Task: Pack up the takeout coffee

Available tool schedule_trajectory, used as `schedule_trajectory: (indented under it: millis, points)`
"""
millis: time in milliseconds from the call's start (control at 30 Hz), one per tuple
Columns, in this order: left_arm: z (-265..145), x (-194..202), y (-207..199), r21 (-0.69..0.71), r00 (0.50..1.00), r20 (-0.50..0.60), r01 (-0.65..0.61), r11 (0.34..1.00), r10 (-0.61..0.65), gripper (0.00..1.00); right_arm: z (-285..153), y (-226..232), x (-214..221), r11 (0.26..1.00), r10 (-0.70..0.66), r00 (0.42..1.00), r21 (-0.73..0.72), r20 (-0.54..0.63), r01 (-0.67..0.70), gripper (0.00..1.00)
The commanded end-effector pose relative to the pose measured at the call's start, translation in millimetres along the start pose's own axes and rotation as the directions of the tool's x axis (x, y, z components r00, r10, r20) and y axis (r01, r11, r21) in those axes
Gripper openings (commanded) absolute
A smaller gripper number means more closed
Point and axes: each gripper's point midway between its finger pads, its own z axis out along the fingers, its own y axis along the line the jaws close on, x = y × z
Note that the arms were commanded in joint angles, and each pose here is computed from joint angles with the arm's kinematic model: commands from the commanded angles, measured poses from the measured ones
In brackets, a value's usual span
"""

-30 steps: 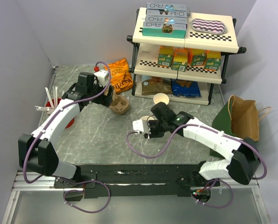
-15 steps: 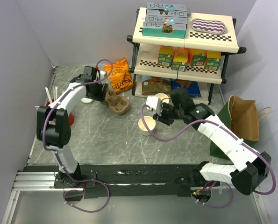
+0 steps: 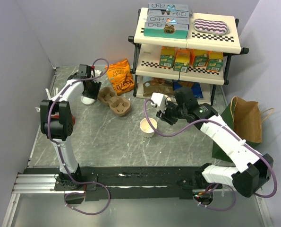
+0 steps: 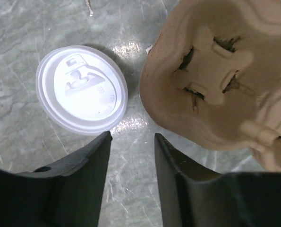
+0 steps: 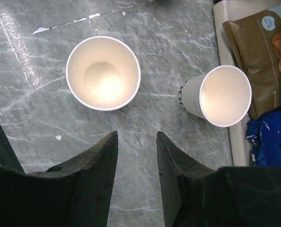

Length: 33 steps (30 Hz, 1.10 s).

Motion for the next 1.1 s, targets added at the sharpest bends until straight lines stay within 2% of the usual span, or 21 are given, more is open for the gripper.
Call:
schedule_trajectory:
  millis: [0,133,367,1067]
  points:
    - [8,-10,2,0.005,0.998,0.028,-0.06,0.998,0.06,0.46,-5,-16,-18,0.999,0.006,0.999,0.045,0.041,-0.008,0.45]
    - [20,-7,3,0.008,0.998,0.01,-0.07,0.998,0.07,0.41,-2,-16,-19,0.999,0.012,0.999,0.039,0.042,-0.013,0.45]
    - [32,-11,11,-0.03,0.996,0.012,-0.09,0.996,0.09,0.39,1,-17,-20,0.999,0.015,0.999,0.033,0.037,-0.016,0.45]
    - [54,-18,15,-0.023,0.991,-0.006,-0.132,0.991,0.132,0.27,4,-18,-13,0.999,0.015,1.0,0.04,0.014,-0.016,0.45]
